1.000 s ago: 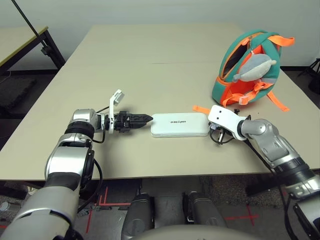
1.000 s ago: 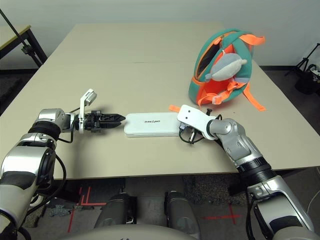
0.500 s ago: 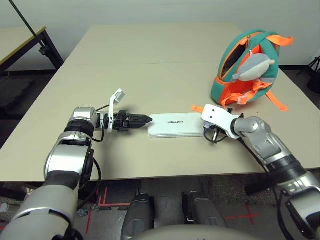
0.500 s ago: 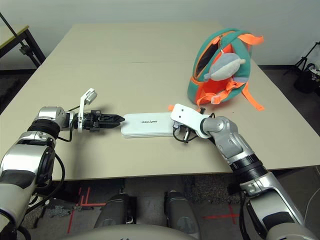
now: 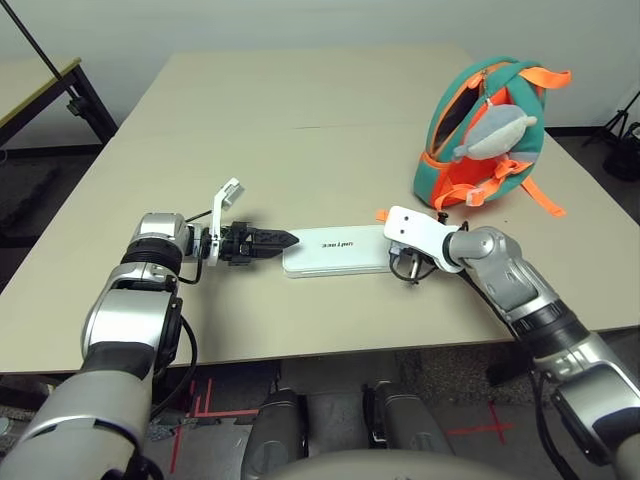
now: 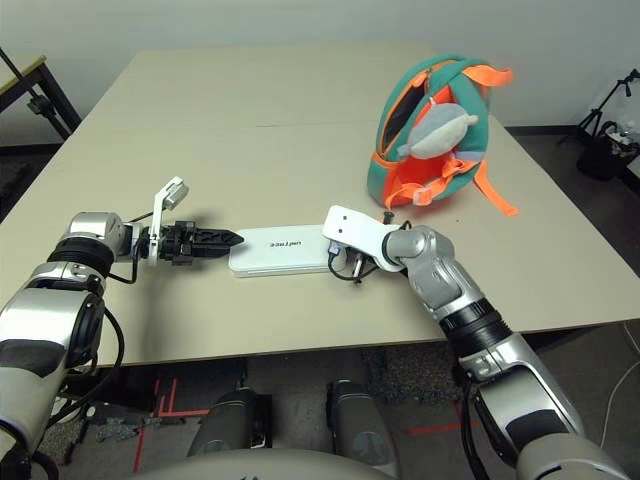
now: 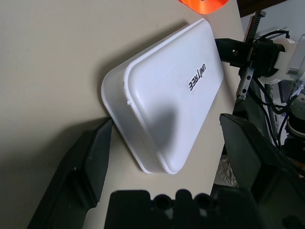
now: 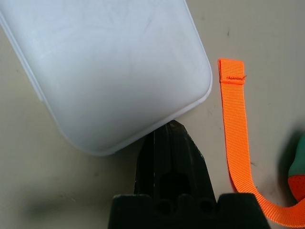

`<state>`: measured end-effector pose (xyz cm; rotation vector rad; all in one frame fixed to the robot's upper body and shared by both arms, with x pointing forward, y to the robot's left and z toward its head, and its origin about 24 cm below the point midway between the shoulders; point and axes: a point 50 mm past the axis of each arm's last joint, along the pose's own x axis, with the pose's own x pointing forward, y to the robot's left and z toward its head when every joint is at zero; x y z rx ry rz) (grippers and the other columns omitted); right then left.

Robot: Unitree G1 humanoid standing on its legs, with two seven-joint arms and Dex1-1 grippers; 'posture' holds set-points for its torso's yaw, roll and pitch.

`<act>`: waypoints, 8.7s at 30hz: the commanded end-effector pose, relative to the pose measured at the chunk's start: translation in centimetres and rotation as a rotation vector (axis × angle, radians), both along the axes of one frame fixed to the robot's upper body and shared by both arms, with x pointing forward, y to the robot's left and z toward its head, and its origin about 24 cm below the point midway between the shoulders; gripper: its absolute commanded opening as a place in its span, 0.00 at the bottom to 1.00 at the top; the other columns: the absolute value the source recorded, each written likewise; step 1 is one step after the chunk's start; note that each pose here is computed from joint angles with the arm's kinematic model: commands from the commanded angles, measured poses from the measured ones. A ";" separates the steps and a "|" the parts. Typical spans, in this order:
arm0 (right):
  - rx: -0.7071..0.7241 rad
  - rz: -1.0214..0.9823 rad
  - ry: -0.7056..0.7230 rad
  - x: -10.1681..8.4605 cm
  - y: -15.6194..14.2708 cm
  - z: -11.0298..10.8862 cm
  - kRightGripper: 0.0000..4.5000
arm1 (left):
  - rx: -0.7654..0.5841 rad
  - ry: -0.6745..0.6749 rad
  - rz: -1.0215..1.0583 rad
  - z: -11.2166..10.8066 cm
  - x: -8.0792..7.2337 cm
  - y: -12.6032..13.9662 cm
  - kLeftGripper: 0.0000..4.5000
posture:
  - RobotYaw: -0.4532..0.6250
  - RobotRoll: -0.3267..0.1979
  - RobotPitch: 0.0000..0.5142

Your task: Put the pencil case into the backpack and zip it.

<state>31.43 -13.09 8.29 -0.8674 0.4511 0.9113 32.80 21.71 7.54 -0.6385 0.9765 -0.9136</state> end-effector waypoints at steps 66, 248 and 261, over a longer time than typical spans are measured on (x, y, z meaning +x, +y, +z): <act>0.856 -0.872 -0.297 -2.9 -20.6 7.9 1.00 | -0.221 -0.162 0.107 0.9 1.0 -2.5 0.29 | 0.41 0.62 0.08; 1.152 -0.268 -0.035 -8.8 -2.3 5.8 0.02 | 0.056 -1.235 -0.260 12.3 2.3 -13.1 0.28 | 0.43 0.62 0.10; 1.148 -0.261 -0.027 -8.5 -2.3 5.7 0.02 | 0.000 -1.165 -0.225 16.1 1.4 -8.8 1.00 | 0.45 0.62 0.10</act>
